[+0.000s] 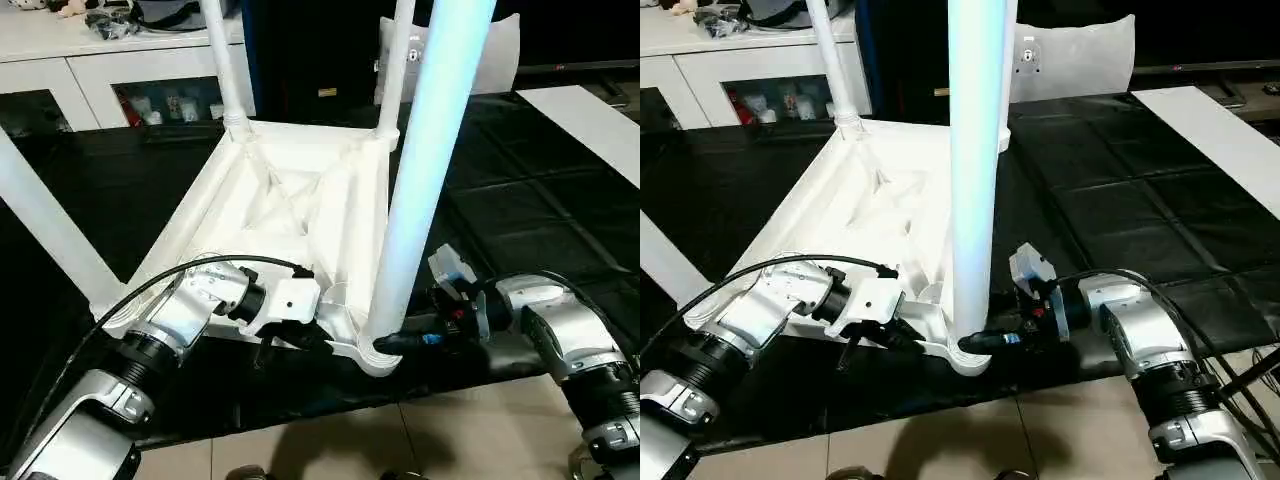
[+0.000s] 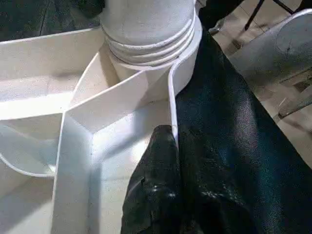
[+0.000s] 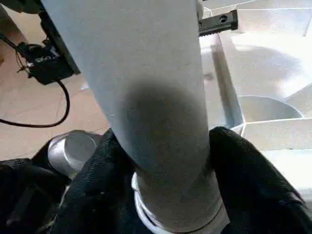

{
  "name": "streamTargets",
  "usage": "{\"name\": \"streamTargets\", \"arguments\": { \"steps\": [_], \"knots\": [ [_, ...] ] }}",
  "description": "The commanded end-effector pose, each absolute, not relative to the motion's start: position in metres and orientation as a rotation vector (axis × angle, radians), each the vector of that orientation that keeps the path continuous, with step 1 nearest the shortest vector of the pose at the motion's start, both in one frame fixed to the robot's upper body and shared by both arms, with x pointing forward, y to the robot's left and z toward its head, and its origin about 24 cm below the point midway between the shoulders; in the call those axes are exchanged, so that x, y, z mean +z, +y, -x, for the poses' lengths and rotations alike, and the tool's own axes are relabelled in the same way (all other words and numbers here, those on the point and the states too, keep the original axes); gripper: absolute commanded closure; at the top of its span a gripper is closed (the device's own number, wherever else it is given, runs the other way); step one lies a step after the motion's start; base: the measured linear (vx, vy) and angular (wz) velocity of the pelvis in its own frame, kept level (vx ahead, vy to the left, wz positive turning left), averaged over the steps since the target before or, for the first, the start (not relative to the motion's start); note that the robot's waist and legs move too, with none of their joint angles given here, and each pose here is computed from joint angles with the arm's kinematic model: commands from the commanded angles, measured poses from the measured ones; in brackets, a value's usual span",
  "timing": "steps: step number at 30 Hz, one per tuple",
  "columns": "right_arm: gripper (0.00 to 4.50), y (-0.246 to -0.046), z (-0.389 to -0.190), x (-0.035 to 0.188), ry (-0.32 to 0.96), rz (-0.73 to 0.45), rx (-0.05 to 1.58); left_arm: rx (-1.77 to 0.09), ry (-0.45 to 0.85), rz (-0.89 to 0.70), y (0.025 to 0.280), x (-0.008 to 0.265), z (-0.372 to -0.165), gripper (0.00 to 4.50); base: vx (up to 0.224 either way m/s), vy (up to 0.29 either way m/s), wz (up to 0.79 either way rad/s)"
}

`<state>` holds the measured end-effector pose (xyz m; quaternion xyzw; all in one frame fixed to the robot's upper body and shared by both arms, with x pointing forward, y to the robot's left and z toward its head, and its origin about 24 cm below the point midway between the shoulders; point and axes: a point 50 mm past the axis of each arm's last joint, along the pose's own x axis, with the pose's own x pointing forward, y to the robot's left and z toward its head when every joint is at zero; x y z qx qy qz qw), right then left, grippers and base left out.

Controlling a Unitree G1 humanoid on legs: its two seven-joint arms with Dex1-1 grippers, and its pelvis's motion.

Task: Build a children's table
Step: Rotate leg to tighten

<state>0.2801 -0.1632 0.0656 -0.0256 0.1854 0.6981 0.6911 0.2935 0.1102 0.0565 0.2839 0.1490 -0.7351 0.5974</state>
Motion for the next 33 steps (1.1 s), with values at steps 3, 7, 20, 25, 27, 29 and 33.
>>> {"name": "streamTargets", "arguments": {
  "steps": [3, 7, 20, 25, 27, 29, 33],
  "knots": [
    [2.37, -0.157, -0.277, 0.067, 0.411, 0.029, 1.59, -1.781, 0.347, -0.69, 0.103, 0.057, -0.29, 4.5, 0.0, 0.0, 0.0],
    [2.41, -0.153, -0.273, 0.065, 0.402, -0.009, 1.591, -1.766, 0.359, -0.678, 0.105, 0.057, -0.29, 4.5, 0.0, 0.0, 0.0],
    [2.5, -0.129, -0.306, 0.05, 0.426, -0.051, 1.012, -1.485, 0.374, -0.485, 0.087, 0.061, -0.297, 4.5, 0.0, 0.0, 0.0],
    [2.5, -0.108, -0.316, 0.039, 0.427, -0.04, 0.766, -1.251, 0.374, -0.433, 0.064, 0.065, -0.308, 4.5, 0.0, 0.0, 0.0],
    [2.5, -0.103, -0.322, 0.039, 0.396, -0.023, 0.662, -1.164, 0.359, -0.433, 0.056, 0.067, -0.314, 4.5, 0.0, 0.0, 0.0],
    [2.5, -0.1, -0.326, 0.042, 0.357, -0.036, 0.614, -1.095, 0.353, -0.444, 0.051, 0.066, -0.319, 4.5, 0.0, 0.0, 0.0],
    [1.84, -0.098, -0.326, 0.048, 0.308, -0.1, 0.634, -1.051, 0.352, -0.443, 0.047, 0.068, -0.323, 4.5, 0.013, -0.007, 0.02]
  ]
}}
